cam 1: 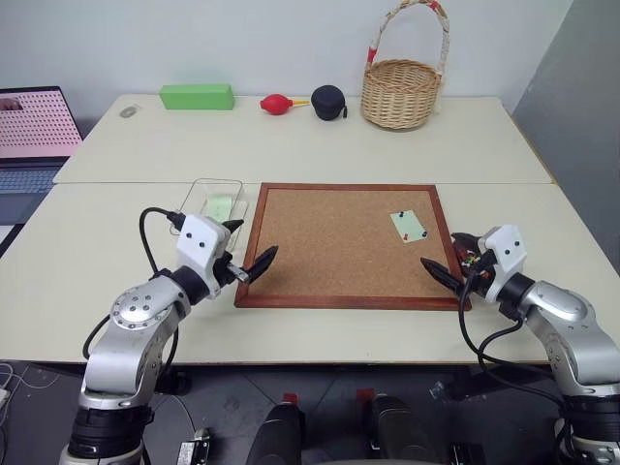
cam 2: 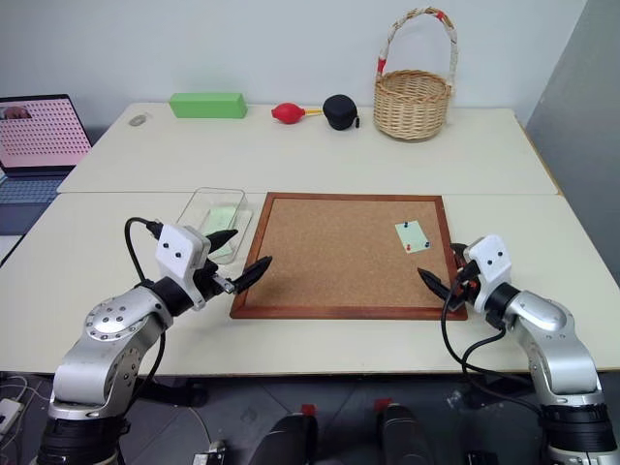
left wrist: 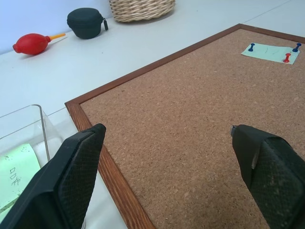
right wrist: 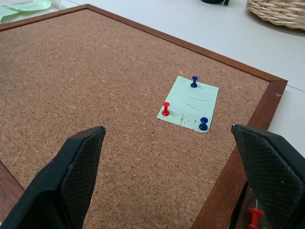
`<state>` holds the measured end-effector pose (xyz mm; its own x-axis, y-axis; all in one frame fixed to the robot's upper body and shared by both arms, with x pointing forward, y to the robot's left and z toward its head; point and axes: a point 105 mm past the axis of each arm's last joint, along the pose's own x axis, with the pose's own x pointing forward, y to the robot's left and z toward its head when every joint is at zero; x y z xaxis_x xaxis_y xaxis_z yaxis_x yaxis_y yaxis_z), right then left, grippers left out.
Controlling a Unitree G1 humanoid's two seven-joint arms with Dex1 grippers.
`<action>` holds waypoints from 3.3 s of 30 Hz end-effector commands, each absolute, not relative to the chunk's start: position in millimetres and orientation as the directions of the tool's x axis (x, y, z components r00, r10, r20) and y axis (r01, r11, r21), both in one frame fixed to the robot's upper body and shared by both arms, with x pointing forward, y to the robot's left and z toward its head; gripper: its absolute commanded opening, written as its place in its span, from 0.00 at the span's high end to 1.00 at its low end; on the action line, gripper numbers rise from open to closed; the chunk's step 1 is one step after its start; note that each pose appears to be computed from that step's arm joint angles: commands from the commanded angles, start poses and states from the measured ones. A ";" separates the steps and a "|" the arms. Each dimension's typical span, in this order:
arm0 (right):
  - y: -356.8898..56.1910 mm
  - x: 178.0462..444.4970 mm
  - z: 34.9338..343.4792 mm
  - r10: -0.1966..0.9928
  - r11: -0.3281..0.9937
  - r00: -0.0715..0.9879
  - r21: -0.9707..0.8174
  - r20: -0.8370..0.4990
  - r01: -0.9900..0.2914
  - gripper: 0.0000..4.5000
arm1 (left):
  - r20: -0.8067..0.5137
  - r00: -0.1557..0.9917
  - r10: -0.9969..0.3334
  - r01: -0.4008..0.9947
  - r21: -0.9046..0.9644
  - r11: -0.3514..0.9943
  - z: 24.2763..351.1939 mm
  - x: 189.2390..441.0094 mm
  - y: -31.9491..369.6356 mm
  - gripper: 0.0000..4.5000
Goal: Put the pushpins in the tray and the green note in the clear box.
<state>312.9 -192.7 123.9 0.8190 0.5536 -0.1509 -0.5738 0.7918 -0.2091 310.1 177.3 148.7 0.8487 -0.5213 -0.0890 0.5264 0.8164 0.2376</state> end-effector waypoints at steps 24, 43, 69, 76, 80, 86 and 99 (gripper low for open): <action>-179.7 309.4 138.5 0.588 0.772 0.802 -0.223 -0.108 -0.596 0.00 | -0.087 0.708 -0.701 0.702 0.196 0.685 162.8 314.5 141.8 0.21; -161.4 319.3 148.2 0.584 0.762 0.809 -0.298 -0.068 -0.575 0.00 | -0.130 0.446 -0.885 0.887 0.193 0.419 137.6 342.3 53.0 0.99; -152.4 433.9 150.0 0.451 0.852 0.872 -0.198 -0.192 -0.484 0.00 | -0.273 0.365 -0.890 0.931 0.081 0.356 71.1 357.6 40.4 0.99; -152.2 443.3 137.9 0.426 0.863 0.876 -0.189 -0.226 -0.469 0.25 | -0.273 0.365 -0.890 0.931 0.079 0.358 70.7 356.7 39.3 1.00; -148.7 447.4 135.9 0.426 0.871 0.876 -0.161 -0.225 -0.465 0.44 | -0.277 0.363 -0.890 0.931 0.077 0.356 69.8 356.2 39.5 1.00; -148.2 451.3 136.0 0.417 0.877 0.881 -0.156 -0.223 -0.454 0.70 | -0.286 0.363 -0.887 0.931 0.076 0.357 67.7 355.2 39.6 1.00; -143.2 449.4 152.7 0.444 0.867 0.878 -0.162 -0.180 -0.471 0.99 | -0.348 0.368 -0.862 0.927 0.071 0.367 56.8 355.8 44.1 1.00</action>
